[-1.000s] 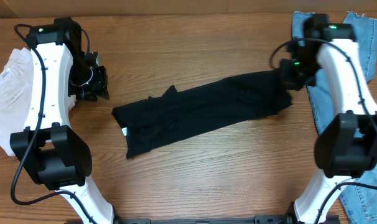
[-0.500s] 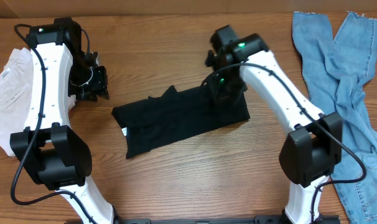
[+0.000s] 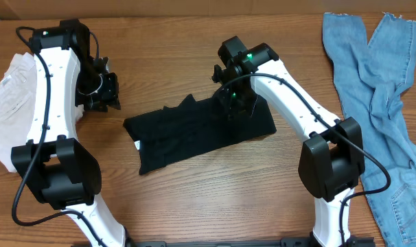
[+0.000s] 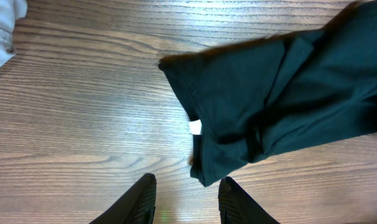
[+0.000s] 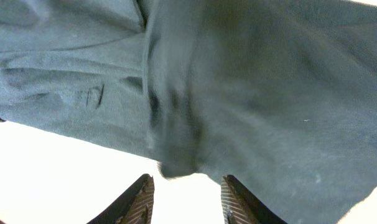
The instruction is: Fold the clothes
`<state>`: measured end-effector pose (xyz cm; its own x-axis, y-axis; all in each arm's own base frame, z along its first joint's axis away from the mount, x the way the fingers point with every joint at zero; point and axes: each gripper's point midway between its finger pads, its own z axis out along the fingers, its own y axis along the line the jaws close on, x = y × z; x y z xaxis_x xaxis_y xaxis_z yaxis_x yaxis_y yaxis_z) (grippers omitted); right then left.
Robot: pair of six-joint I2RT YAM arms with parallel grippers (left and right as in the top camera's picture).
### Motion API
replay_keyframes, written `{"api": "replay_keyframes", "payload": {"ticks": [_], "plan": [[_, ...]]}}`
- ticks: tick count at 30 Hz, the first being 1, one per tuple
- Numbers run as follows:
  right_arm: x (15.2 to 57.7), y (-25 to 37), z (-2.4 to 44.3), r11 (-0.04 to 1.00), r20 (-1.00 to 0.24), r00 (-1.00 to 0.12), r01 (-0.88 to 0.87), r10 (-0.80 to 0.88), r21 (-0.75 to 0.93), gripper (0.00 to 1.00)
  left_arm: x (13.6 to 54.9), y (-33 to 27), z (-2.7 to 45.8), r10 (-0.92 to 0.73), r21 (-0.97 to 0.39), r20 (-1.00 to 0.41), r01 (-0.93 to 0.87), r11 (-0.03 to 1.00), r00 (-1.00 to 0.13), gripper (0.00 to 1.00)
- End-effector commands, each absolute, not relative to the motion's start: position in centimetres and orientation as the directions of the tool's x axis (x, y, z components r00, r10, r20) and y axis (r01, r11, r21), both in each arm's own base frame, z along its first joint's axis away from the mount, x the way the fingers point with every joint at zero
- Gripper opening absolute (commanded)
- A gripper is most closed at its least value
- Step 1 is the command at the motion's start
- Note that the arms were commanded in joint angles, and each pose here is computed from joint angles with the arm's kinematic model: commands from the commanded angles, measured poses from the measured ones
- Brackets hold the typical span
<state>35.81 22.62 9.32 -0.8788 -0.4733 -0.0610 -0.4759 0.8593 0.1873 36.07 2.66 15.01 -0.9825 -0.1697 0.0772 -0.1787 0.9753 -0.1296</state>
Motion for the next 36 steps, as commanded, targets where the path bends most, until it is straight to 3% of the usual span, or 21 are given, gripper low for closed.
{"api": "replay_keyframes", "payload": {"ticks": [1,6,15,17,20,23,27,36], "plan": [[36.3,23.4,10.0,0.83,-0.111,-0.852,-0.524,-0.512,0.193,0.41,36.0,2.5,14.9,-0.179,-0.118,0.086,-0.188,0.975,-0.98,0.37],[36.9,22.6,10.0,0.836,-0.115,-0.855,-0.518,-0.505,0.183,0.42,35.9,2.2,14.9,-0.172,-0.118,0.089,-0.182,0.976,-0.981,0.38],[39.0,17.7,11.9,0.929,-0.135,-0.935,-0.346,-0.329,0.129,0.43,34.1,0.7,13.9,-0.198,-0.118,0.183,-0.222,0.968,-0.963,0.46],[39.3,16.5,12.7,0.939,-0.146,-0.943,-0.319,-0.301,0.129,0.45,33.3,-0.2,12.6,-0.184,-0.144,0.223,-0.219,0.965,-0.957,0.48],[39.1,14.5,13.0,0.953,-0.12,-0.958,-0.275,-0.261,0.129,0.46,32.6,-3.2,9.0,-0.102,-0.3,0.254,-0.179,0.937,-0.962,0.5],[39.2,13.7,13.0,0.958,-0.113,-0.963,-0.257,-0.243,0.129,0.46,30.9,-3.4,5.5,-0.118,-0.296,0.297,-0.209,0.932,-0.948,0.51],[39.3,13.7,13.0,0.958,-0.114,-0.963,-0.257,-0.243,0.129,0.46,30.2,-3.4,3.0,-0.142,-0.286,0.297,-0.23,0.93,-0.944,0.63],[39.2,13.7,13.0,0.958,-0.11,-0.964,-0.257,-0.243,0.128,0.46,28.6,-3.6,-0.6,-0.167,-0.283,0.301,-0.255,0.925,-0.939,0.64]]}}
